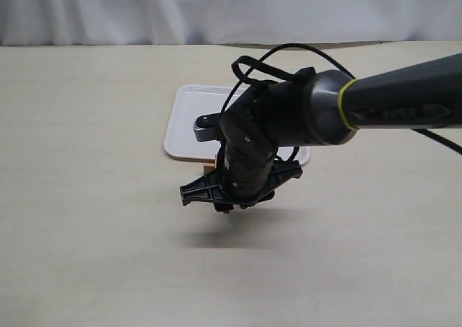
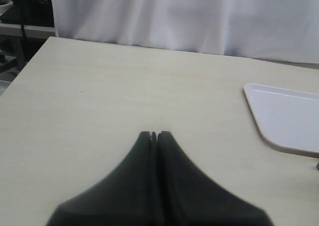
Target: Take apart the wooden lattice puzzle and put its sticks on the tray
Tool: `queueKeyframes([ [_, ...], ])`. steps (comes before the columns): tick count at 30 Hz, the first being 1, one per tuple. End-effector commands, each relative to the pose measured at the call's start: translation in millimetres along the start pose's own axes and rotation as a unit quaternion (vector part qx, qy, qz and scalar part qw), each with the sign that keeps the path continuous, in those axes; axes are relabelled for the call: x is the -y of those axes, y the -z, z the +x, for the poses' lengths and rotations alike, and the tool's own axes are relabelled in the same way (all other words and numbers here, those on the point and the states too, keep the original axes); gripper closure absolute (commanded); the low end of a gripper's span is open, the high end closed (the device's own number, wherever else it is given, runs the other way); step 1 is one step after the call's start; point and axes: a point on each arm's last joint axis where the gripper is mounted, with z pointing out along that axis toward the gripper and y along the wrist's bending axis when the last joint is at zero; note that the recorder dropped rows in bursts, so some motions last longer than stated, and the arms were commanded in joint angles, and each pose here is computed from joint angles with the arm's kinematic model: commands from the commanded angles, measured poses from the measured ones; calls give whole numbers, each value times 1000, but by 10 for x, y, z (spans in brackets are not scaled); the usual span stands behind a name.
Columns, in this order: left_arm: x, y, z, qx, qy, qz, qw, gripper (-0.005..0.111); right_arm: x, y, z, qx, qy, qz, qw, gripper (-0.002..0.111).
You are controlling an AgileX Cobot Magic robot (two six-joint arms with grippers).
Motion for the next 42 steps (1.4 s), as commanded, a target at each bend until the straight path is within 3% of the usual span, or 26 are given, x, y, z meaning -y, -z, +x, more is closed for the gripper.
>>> queueKeyframes([
  [1,-7,-1,1,4,-1,-6,1000,107,-3,-59,-31,13,-15,0,1000,68],
  [14,-7,-1,1,4,-1,-6,1000,107,-9,-140,-24,9,-19,2,1000,70],
  [22,-7,-1,1,4,-1,-6,1000,107,-1,-140,-30,13,-25,6,1000,104],
  [30,-7,-1,1,4,-1,-6,1000,107,14,15,-47,21,-28,4,999,104],
  [38,-7,-1,1,4,-1,-6,1000,107,68,807,-257,137,-3,-20,990,104],
  [42,-7,-1,1,4,-1,-6,1000,107,127,678,-260,113,-16,5,993,104],
])
